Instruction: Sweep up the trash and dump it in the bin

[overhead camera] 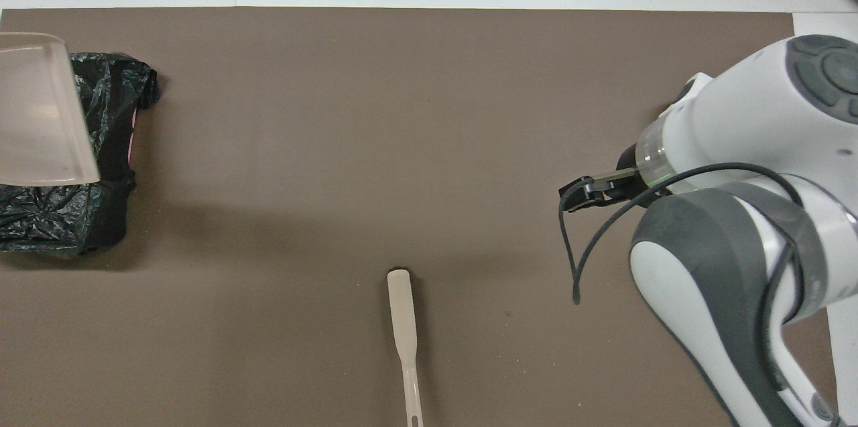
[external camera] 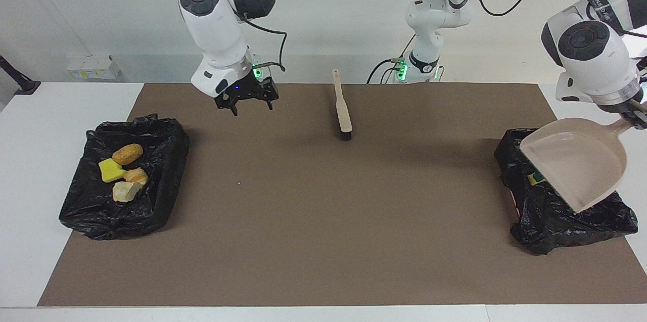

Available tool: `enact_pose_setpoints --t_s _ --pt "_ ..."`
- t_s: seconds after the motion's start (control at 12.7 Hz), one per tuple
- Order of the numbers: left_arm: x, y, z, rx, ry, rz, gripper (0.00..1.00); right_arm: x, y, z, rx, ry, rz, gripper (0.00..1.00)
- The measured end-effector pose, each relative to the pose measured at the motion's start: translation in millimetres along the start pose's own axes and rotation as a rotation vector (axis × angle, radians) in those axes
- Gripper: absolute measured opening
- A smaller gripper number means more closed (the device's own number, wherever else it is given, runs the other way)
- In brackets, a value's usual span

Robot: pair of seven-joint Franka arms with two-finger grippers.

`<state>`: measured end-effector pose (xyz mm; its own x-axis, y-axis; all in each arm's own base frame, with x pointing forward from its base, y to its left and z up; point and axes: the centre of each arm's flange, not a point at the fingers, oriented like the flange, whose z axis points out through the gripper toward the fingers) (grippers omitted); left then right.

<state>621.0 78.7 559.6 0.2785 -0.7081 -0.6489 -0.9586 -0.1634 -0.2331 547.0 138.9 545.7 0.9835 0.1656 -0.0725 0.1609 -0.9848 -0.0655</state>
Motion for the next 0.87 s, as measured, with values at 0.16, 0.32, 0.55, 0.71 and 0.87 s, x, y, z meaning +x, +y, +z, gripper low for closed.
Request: enact_pose_setpoints --t_s 0.16,0.32,0.55,0.71,0.87 --pt "31.9 8.2 -12.1 -0.055 0.130 -0.110 0.31 -2.0 30.2 -9.8 -0.019 0.018 -0.028 1.00" --pt "69.4 21.2 -32.1 -0.125 0.210 -0.205 0.31 -4.2 71.1 -22.2 -0.025 0.040 -0.056 1.00" --pt "153.0 50.3 -59.7 -0.277 0.283 -0.373 0.31 -11.6 124.0 -40.5 -0.062 0.062 -0.038 1.00" --pt "221.5 73.6 -73.9 -0.377 0.299 -0.488 0.31 -19.6 146.7 -47.6 -0.074 0.040 -0.027 1.00" --pt "281.3 100.8 -91.6 -0.481 0.295 -0.632 0.31 -28.2 164.6 -55.6 -0.068 0.015 -0.003 1.00"
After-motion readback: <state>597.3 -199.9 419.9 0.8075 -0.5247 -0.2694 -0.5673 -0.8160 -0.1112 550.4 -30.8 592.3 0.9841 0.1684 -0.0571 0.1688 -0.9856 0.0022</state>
